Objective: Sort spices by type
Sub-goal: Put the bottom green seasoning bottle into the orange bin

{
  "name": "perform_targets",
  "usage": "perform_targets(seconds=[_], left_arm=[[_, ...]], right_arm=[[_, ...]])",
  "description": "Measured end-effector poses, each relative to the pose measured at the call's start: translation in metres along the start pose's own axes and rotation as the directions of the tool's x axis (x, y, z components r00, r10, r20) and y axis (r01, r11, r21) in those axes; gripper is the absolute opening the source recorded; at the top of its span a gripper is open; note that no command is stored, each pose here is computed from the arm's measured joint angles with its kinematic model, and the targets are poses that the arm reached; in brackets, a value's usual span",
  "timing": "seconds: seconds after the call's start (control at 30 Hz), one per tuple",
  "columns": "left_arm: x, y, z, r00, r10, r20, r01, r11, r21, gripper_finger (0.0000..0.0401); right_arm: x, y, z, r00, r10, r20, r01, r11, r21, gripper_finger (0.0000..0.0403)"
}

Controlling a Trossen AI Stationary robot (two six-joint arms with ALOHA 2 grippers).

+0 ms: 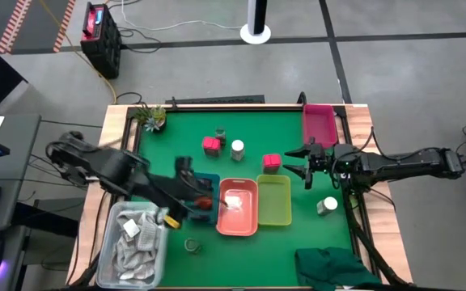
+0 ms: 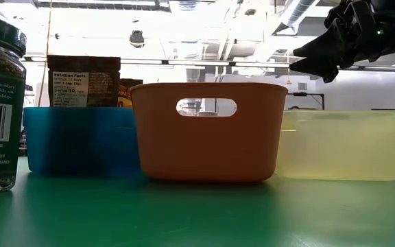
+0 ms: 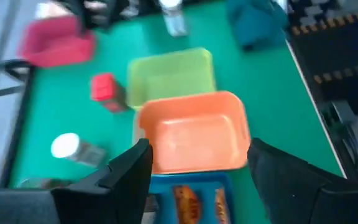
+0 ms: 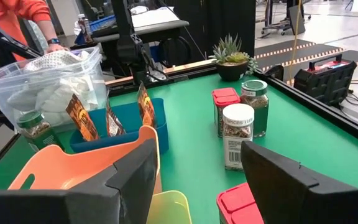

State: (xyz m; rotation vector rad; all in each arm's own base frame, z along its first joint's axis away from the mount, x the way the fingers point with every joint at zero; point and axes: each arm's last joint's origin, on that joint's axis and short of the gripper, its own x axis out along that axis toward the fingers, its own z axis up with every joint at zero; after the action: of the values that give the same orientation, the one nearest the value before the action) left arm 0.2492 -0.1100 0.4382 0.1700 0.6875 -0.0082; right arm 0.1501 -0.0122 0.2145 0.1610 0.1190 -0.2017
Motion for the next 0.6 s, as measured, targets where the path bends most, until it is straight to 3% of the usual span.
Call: perform_targets(seconds=[0.27, 0.4, 0.6], left_arm=[[-0.031, 0.017, -0.004, 0.995, 0.059, 0.084, -0.056, 0.998, -0.041, 0.0249], [-0.014, 0.011, -0.015, 0.993, 0.042, 0.111, -0.041, 0.999, -0.014, 0.0249], [0.008, 0.006, -0.056, 0.975, -0.035, 0.218, 0.041, 0.999, -0.024, 0.0249]], right_arm=[[0.000, 0.000, 0.000, 1.000, 0.000, 0.000, 0.000, 1.000, 0.001, 0.0260], [0.000, 0.000, 0.000, 1.000, 0.000, 0.000, 0.000, 1.000, 0.005, 0.0260], [0.000, 0.000, 0.000, 1.000, 0.000, 0.000, 0.000, 1.000, 0.016, 0.0260]])
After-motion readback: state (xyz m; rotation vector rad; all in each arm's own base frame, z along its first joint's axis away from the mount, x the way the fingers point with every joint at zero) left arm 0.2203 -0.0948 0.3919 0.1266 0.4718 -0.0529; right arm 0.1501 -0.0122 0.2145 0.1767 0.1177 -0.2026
